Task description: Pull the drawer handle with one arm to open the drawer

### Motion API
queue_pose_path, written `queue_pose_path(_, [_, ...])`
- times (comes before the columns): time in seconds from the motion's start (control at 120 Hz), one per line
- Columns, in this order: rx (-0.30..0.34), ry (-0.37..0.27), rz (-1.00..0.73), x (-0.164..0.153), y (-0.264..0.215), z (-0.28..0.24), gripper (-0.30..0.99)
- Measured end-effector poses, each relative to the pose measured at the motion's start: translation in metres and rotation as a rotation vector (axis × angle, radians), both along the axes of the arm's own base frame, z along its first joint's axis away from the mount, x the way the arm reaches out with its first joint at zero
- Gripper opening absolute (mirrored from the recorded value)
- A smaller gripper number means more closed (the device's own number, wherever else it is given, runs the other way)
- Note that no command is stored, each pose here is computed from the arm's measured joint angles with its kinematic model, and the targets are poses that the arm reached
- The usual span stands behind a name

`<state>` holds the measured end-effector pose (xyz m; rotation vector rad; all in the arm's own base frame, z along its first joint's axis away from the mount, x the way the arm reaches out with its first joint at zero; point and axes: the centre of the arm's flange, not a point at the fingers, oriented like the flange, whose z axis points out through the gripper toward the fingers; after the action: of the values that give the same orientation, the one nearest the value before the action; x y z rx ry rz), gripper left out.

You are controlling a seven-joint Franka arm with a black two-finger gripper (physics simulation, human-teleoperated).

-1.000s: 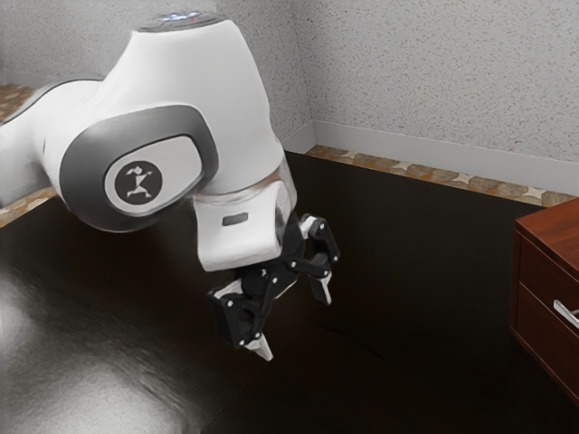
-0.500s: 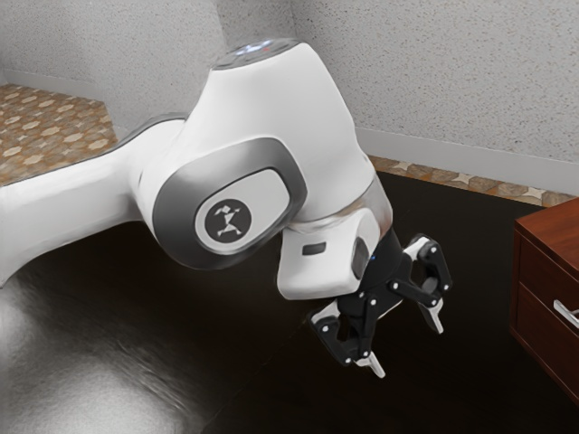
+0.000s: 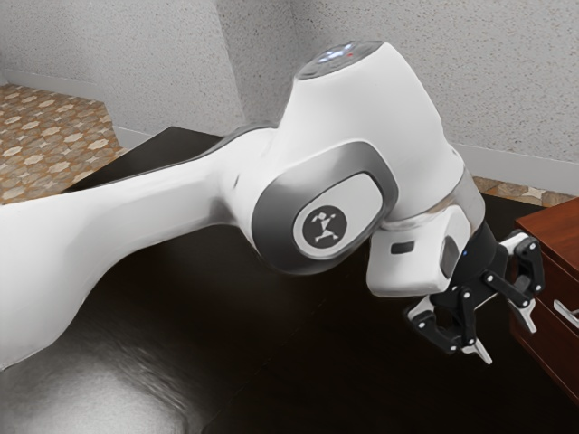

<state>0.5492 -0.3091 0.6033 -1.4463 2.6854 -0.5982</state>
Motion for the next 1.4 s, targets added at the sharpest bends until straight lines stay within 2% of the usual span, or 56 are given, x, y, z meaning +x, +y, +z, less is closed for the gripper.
queue_pose_path(0.267, [-0.033, -0.041, -0.056, 0.018, -0.029, -0.006, 0.18])
queue_pose_path(0.7, [-0.074, -0.104, -0.109, 0.042, -0.055, -0.018, 0.15])
queue_pose_path(1.0, [-0.065, -0.099, -0.112, 0.06, -0.05, -0.045, 0.13])
queue_pose_path(1.242, [-0.054, -0.084, -0.12, 0.065, -0.049, -0.063, 0.0])
queue_pose_path(1.4, [-0.042, -0.087, -0.126, 0.055, -0.044, -0.059, -0.06])
